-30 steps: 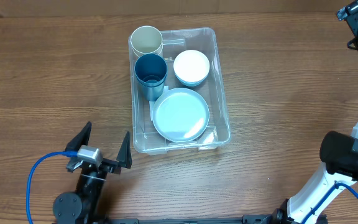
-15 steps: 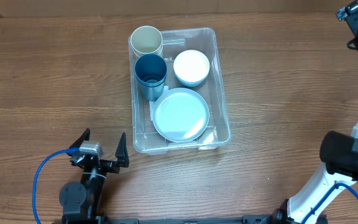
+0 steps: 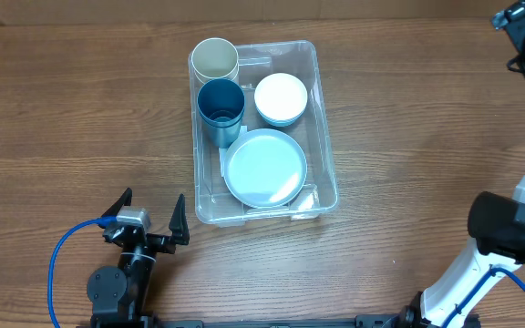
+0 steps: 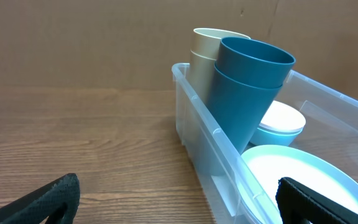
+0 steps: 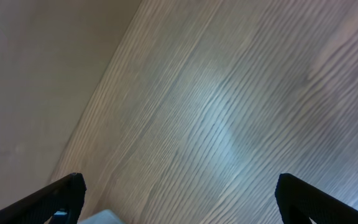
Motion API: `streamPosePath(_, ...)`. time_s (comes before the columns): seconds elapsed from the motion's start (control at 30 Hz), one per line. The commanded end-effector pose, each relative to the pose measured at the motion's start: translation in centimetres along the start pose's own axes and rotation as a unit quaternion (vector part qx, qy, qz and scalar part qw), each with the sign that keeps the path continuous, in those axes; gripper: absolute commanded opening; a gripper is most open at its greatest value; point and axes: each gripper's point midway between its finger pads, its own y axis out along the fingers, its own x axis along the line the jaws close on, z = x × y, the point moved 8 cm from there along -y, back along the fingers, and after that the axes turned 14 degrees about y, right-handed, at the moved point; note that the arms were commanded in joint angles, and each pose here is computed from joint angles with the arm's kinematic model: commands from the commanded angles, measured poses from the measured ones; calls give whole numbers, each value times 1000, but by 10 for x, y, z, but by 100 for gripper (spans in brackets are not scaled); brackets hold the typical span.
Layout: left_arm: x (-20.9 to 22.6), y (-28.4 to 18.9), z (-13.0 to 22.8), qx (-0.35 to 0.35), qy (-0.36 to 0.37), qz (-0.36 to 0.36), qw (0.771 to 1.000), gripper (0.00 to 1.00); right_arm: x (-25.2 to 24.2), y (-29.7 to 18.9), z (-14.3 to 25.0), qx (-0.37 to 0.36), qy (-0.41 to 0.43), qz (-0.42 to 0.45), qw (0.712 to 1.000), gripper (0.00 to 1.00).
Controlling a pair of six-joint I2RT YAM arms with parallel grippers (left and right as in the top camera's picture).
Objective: Pack container
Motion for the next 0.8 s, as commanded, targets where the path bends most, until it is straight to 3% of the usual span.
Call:
streamPosePath(0.0, 2, 0, 0, -3, 10, -8, 1000, 100, 29, -13, 48, 22, -56, -31, 998, 100)
streamPosePath(0.17, 2, 0, 0, -3, 9, -8, 1000, 100, 50, -65, 112, 43, -128, -99, 986, 100)
streamPosePath(0.3, 2, 0, 0, -3, 10, -8, 1000, 100, 36, -136, 127, 30, -146, -175, 973, 100)
streamPosePath(0.43, 2, 0, 0, -3, 10, -8, 1000, 100, -4, -191, 126, 5, -143, -213, 966, 100)
streamPosePath(0.6, 2, 0, 0, -3, 10, -8, 1000, 100, -74, -220, 124, -43, -133, -193, 971, 100)
streamPosePath(0.77, 2, 0, 0, -3, 9, -8, 1000, 100, -125, -218, 133, -116, -108, -314, 936, 100)
